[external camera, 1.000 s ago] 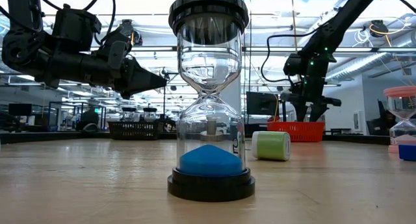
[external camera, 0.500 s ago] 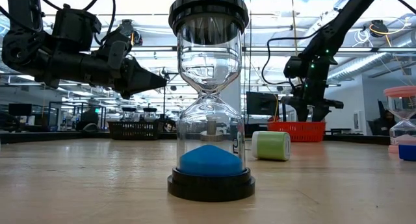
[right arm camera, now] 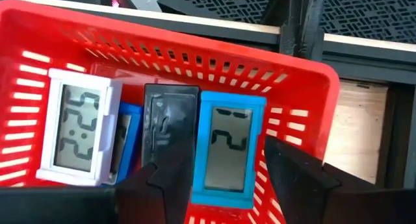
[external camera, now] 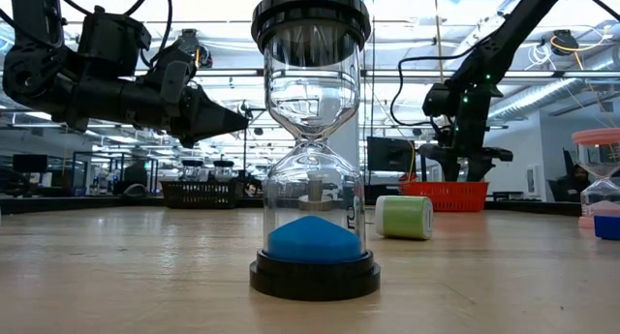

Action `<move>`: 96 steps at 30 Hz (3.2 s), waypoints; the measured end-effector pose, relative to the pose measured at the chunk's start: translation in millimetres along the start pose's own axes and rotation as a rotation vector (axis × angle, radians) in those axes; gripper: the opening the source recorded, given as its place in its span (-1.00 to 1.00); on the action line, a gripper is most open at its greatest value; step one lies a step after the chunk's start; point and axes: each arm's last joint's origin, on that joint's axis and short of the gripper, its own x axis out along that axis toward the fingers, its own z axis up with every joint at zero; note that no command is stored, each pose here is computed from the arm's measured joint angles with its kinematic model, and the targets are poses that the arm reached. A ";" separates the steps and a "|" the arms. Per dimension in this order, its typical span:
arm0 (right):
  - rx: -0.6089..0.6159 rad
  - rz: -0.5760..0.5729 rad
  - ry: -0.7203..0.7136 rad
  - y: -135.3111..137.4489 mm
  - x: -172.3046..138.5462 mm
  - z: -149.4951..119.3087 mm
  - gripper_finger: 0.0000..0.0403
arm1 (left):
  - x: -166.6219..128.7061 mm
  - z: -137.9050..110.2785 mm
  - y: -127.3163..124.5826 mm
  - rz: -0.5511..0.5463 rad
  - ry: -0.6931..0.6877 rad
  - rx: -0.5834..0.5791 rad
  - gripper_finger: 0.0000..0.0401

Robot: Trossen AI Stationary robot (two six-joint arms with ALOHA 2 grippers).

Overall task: Pick & Place Office items
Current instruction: Put the blue digital timer into the red bin

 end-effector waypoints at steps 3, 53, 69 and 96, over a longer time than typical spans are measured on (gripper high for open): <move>0.001 0.001 -0.006 0.2 0.0 0.5 -0.11 | 0.0 0.0 0.0 0.000 0.000 0.001 -0.80; -0.655 0.853 -0.705 78.7 -122.4 -146.1 -0.99 | -0.1 1.0 -0.1 -0.001 -0.011 0.000 -0.80; -0.741 0.930 -0.707 92.7 -127.0 -162.9 -0.96 | 14.1 9.2 -5.7 -0.066 0.003 -0.221 -0.80; -0.812 1.014 -0.573 104.3 -115.5 -174.9 -0.99 | 88.1 0.6 -96.8 -0.240 0.139 0.057 -0.96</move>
